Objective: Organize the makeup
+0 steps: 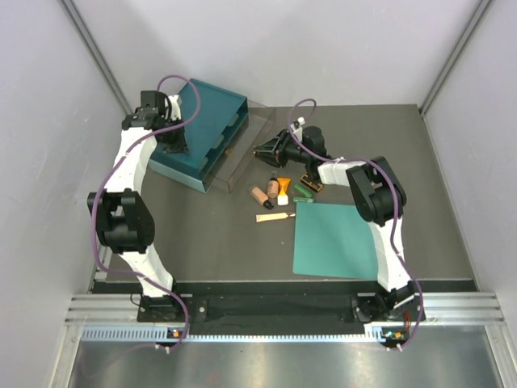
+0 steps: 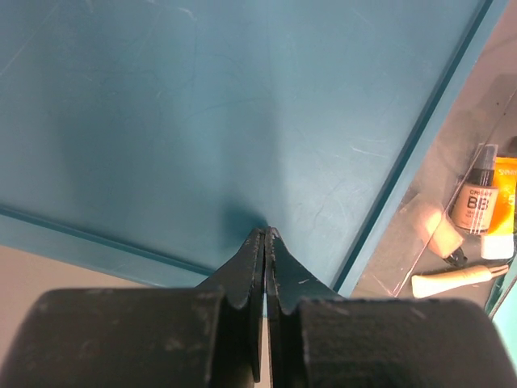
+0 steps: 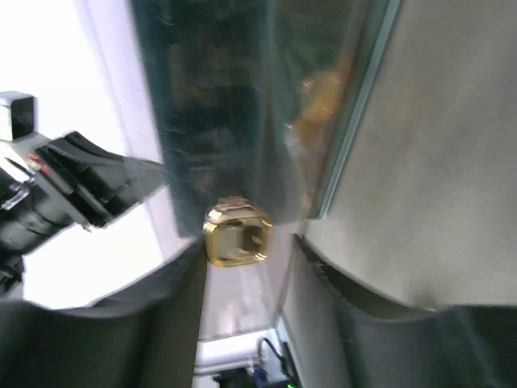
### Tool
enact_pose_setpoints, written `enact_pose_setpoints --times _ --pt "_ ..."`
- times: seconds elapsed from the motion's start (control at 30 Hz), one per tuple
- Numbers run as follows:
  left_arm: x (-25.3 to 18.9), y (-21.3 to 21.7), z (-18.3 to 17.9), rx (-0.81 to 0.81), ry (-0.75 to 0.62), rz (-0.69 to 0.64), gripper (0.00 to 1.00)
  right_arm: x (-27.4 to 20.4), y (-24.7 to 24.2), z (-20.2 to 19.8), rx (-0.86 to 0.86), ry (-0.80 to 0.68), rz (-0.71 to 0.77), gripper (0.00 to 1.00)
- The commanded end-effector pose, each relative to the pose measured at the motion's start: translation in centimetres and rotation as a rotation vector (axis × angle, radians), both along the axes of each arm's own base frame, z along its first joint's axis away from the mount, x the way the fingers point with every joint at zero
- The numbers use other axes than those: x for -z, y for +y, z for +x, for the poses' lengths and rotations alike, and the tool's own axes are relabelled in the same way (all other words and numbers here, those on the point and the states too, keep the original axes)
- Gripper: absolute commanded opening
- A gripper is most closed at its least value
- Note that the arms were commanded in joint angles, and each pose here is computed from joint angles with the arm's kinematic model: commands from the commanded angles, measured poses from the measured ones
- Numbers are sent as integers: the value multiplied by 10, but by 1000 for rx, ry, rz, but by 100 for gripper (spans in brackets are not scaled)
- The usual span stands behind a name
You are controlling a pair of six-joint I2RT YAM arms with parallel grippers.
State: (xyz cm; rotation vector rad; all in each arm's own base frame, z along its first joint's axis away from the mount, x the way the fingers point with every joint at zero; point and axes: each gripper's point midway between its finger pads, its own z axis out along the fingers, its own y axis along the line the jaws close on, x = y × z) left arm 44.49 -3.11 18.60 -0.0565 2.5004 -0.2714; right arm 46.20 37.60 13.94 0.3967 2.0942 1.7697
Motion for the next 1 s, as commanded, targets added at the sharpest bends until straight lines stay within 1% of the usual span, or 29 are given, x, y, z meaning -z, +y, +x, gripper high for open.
enact_pose_setpoints --times 0.0,0.03,0.1,0.13,0.17,0.2,0.23,0.27,0.33,0.37,0.4,0.43,0.47,0.5,0.53,0.6,0.7,0.9,0.97 --pt "34 3 -20 -8 152 15 6 -3 -4 -20 -66 -17 -46 48" --pt "33 3 -20 -6 151 15 6 3 -7 -23 -67 10 -73 52" --pt "34 4 -20 -8 153 18 9 0 -14 -25 -64 -25 -129 57" --pt "34 3 -21 -7 153 18 9 7 -20 -27 -62 1 -170 58" --pt "33 3 -20 -6 150 17 11 10 -25 -27 -61 -31 -214 59" --pt "33 2 -20 -5 149 15 12 3 -28 -30 -63 -46 -234 59" --pt "33 2 -20 -3 150 10 13 7 -37 -31 -56 -26 -268 59" --pt "34 1 -20 -4 151 7 14 9 -43 -30 -54 -65 -313 59" --pt "33 0 -20 0 149 2 16 2 -55 -35 -52 -75 -376 59" --pt "33 1 -20 -4 149 3 16 -11 -61 -31 -43 -153 -423 59" --pt "33 0 -20 -1 149 0 17 -1 -69 -39 -62 -110 -490 59" --pt "34 -1 -21 3 152 -3 17 -11 -74 -33 -73 -192 -550 59" --pt "35 -1 -21 3 155 -3 18 -12 -80 -32 -59 -207 -610 59" --pt "37 0 -22 5 159 -1 18 -2 -89 -42 -81 -161 -685 59" --pt "38 -1 -23 9 162 1 19 -8 -92 -38 -90 -210 -737 59" --pt "39 0 -24 11 164 4 20 -1 -100 -41 -99 -198 -813 59" --pt "41 -1 -26 13 170 3 21 2 -97 -46 -120 -209 -854 59" --pt "44 -2 -31 20 183 1 23 20 -81 -60 -169 -150 -919 56" --pt "44 -1 -31 19 184 5 24 26 -75 -62 -173 -127 -918 56"
